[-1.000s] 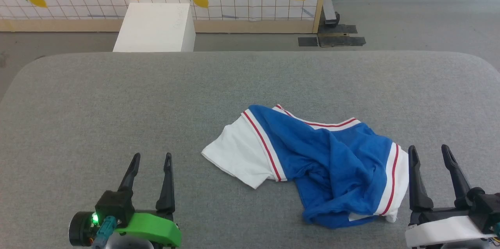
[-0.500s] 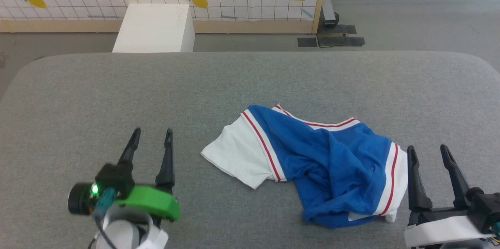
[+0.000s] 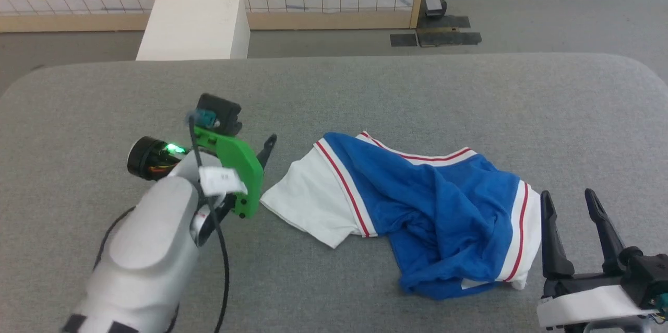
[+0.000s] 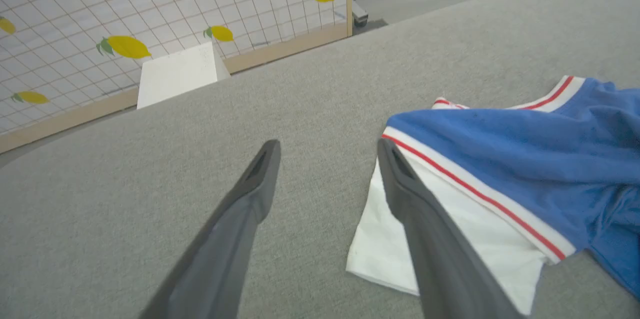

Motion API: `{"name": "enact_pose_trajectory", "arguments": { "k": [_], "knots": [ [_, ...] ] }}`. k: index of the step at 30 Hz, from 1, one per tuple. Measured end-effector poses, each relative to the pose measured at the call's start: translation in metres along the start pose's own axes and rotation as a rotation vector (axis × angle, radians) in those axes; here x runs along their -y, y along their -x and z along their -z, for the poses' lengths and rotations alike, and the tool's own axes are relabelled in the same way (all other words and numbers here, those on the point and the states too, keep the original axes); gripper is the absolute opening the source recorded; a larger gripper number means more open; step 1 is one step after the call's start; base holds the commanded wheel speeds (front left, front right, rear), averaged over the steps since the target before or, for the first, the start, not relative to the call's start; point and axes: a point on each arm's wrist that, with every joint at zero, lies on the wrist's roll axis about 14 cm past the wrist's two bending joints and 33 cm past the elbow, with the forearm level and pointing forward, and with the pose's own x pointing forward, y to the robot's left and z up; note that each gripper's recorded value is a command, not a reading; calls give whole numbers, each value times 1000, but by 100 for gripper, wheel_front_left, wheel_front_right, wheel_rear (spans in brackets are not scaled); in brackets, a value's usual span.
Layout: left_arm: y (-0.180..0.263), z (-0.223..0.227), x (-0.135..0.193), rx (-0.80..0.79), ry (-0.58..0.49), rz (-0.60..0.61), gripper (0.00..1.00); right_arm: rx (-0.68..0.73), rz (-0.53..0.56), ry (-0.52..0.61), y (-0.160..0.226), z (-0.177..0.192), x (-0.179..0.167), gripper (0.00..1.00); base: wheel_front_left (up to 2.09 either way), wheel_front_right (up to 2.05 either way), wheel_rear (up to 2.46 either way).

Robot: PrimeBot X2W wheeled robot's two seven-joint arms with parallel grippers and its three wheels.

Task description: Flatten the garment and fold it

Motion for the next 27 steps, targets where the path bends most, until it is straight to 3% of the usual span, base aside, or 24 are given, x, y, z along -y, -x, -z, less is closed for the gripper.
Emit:
{"name": "enact_pose_trajectory", "arguments": {
  "k": [11,17,23,27],
  "knots": [
    [-11,55,16,-558,-48,196,100,-6,19,10,-15,4,6,100,0,0,0],
    [-11,87,28,-779,-167,272,100,-20,33,15,-23,11,12,100,0,0,0],
    [-5,130,34,-942,-279,331,100,-34,62,15,-24,15,21,100,0,0,0],
    [-13,132,39,-933,-264,358,100,-50,84,19,-21,20,28,100,0,0,0]
  ]
}}
